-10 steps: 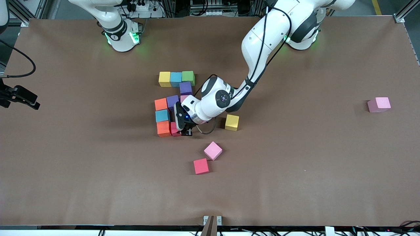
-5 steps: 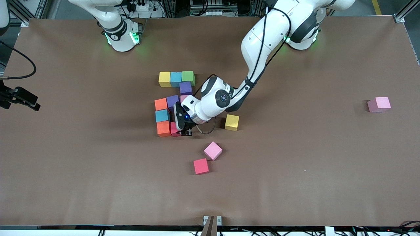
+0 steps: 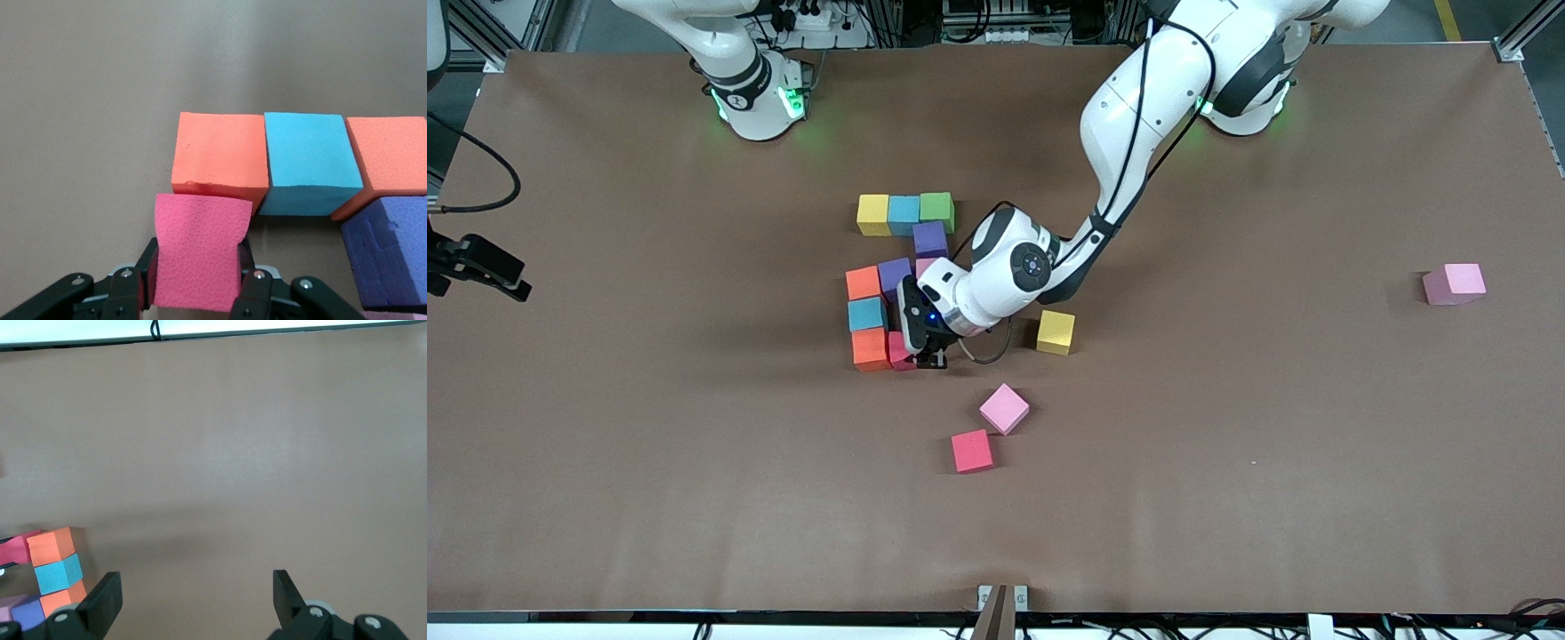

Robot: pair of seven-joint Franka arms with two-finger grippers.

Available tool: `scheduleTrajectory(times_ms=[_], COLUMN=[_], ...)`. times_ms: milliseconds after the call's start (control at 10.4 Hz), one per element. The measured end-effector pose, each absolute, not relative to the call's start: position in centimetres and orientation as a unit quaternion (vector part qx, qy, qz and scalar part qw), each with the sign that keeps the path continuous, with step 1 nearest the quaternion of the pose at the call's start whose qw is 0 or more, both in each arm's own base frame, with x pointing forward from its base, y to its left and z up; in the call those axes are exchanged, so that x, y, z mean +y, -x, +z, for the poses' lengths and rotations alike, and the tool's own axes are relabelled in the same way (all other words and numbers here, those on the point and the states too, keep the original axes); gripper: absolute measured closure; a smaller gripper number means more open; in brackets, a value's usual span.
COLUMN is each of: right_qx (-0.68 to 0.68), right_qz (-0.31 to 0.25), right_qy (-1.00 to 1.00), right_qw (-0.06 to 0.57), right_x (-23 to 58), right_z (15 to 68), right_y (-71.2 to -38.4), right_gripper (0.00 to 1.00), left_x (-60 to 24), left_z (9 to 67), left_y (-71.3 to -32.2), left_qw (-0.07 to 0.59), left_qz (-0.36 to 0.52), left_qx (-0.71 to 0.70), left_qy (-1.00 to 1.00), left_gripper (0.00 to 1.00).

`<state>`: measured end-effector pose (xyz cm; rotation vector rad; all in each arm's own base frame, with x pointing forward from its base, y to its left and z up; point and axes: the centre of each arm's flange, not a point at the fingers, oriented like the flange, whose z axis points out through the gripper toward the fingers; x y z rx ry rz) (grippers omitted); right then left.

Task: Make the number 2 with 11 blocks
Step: 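Lower the red block beside the orange block with the left gripper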

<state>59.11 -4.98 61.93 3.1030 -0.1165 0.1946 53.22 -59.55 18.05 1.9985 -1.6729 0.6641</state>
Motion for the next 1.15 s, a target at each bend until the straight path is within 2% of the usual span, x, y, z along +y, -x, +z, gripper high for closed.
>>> scheduleTrajectory(times_ms=[1153], right_qx=[-0.046], right_qz=[0.068], right_qy=[-0.996], right_qw=[0.016], right_x=[-5.94], right_z=[62.7], right_y=[-59.01], right_gripper=[0.0], left_x=[-59.47], left_z=[17.81], left_y=[-53.23], left_qw=[0.238], left_qz=[0.242], left_qx=[-0.587], left_qy=[-0.735], left_gripper=[0.52])
